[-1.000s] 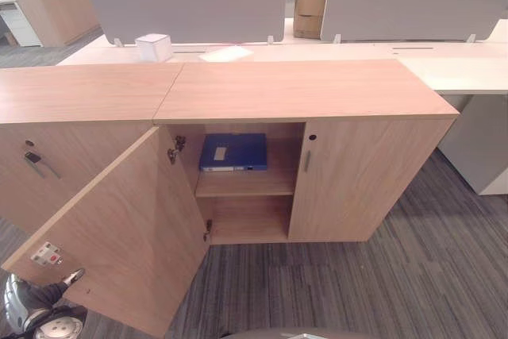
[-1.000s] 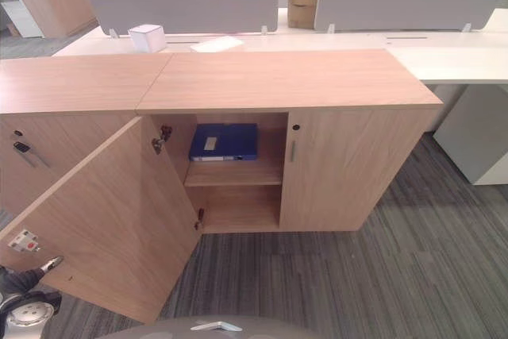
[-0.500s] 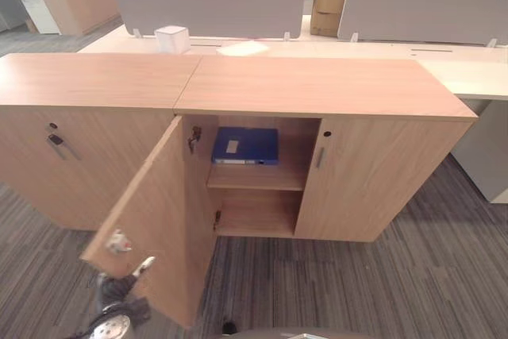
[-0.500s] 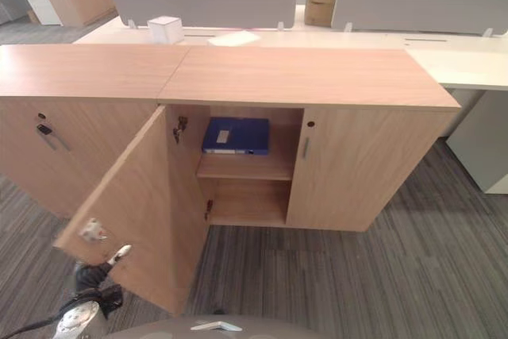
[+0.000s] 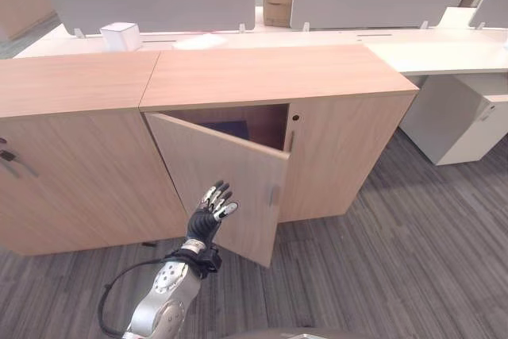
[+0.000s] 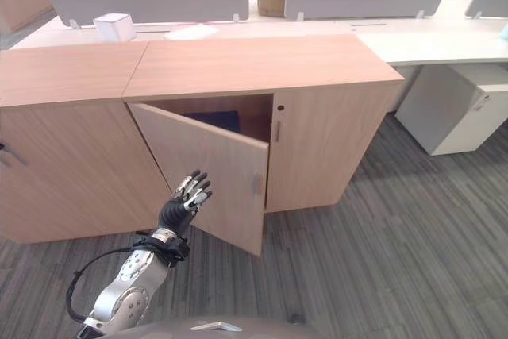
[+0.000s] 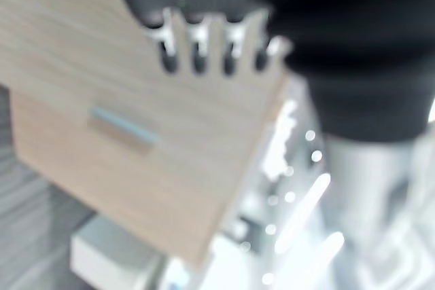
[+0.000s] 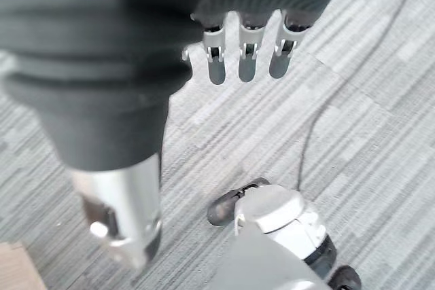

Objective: Put the empty folder in the office cabinet

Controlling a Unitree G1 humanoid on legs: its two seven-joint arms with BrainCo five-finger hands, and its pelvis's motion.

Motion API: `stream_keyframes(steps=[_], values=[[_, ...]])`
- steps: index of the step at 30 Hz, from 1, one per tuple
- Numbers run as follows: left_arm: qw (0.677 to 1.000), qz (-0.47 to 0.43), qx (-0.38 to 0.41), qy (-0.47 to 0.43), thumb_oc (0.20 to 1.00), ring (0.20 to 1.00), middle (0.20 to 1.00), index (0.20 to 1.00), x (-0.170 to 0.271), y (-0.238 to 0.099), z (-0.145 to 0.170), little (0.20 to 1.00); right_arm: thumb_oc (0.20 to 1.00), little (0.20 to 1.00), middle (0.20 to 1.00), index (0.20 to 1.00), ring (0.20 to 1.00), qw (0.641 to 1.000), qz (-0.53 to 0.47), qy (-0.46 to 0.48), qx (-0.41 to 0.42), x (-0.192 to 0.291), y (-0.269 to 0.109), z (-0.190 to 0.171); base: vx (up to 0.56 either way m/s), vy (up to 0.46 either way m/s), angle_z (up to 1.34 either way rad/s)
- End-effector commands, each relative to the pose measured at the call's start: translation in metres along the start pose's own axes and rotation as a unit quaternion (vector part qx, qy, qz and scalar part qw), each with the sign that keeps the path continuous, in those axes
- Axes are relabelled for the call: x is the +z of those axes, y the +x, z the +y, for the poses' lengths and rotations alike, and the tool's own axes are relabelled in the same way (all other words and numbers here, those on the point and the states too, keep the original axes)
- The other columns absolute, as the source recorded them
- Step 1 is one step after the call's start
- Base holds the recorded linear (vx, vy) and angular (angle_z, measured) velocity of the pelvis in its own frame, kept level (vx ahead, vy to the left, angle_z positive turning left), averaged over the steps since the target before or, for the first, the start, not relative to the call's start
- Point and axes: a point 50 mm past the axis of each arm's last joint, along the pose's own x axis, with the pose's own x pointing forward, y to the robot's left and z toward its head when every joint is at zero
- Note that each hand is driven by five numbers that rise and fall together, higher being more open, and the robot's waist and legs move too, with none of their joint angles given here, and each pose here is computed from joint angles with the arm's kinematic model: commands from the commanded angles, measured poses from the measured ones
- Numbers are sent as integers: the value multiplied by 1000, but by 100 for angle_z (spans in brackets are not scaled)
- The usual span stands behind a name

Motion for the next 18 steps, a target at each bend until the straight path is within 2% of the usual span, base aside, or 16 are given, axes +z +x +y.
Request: stream_keyframes(steps=[1, 2, 3, 4, 6, 7, 10, 11, 12, 14, 15, 16, 18], values=[[999, 5, 30, -13, 1000, 1000, 1000, 1000, -6, -9, 10, 1000, 1000, 1000, 1000, 1000, 1000, 1000, -11, 0, -19, 17, -1, -3, -1, 7, 11], [999, 5, 30, -13, 1000, 1000, 1000, 1000, -6, -9, 10, 1000, 1000, 1000, 1000, 1000, 1000, 1000, -11, 0, -19, 17, -1, -3, 0, 0, 0], [994, 64, 86, 11, 1000, 1000, 1000, 1000, -27, -21, 34, 1000, 1000, 1000, 1000, 1000, 1000, 1000, -15, 0, -19, 21, -1, -1, 0, 0, 0], [994, 63, 86, 11, 1000, 1000, 1000, 1000, -27, -20, 34, 1000, 1000, 1000, 1000, 1000, 1000, 1000, -15, 0, -19, 21, -1, -1, -9, 12, 3], [980, 126, 152, 38, 1000, 1000, 1000, 1000, -49, -36, 59, 1000, 1000, 1000, 1000, 1000, 1000, 1000, -20, -4, -21, 24, -2, 1, -6, 8, -3], [959, 191, 202, 61, 1000, 1000, 1000, 1000, -73, -52, 78, 1000, 1000, 1000, 1000, 1000, 1000, 999, -22, -9, -24, 25, -2, 2, -12, 18, -5], [910, 295, 275, 93, 1000, 1000, 1000, 1000, -106, -83, 104, 1000, 1000, 1000, 1000, 1000, 1000, 999, -21, -16, -23, 26, -1, 5, 0, 0, 0], [894, 324, 291, 102, 1000, 1000, 1000, 1000, -113, -92, 110, 1000, 1000, 1000, 1000, 1000, 1000, 999, -19, -17, -23, 26, -1, 6, 0, 0, 0], [894, 323, 291, 102, 1000, 1000, 1000, 1000, -113, -92, 110, 1000, 1000, 1000, 1000, 1000, 1000, 999, -20, -17, -23, 26, -1, 6, -1, 11, 5], [851, 400, 323, 111, 1000, 1000, 1000, 1000, -135, -118, 119, 1000, 1000, 1000, 1000, 1000, 1000, 999, -19, -22, -20, 27, -1, 8, -3, 13, 7], [851, 399, 323, 111, 1000, 1000, 1000, 1000, -135, -118, 119, 1000, 1000, 1000, 1000, 1000, 1000, 999, -19, -22, -20, 27, -1, 8, -8, 19, 5], [800, 482, 342, 103, 1000, 1000, 1000, 1000, -157, -147, 119, 1000, 1000, 1000, 1000, 1000, 1000, 999, -22, -27, -18, 30, -1, 11, -5, 18, 5], [758, 540, 351, 103, 1000, 1000, 1000, 1000, -171, -170, 114, 1000, 1000, 1000, 1000, 1000, 1000, 999, -23, -28, -20, 30, -1, 12, 0, 0, 0]])
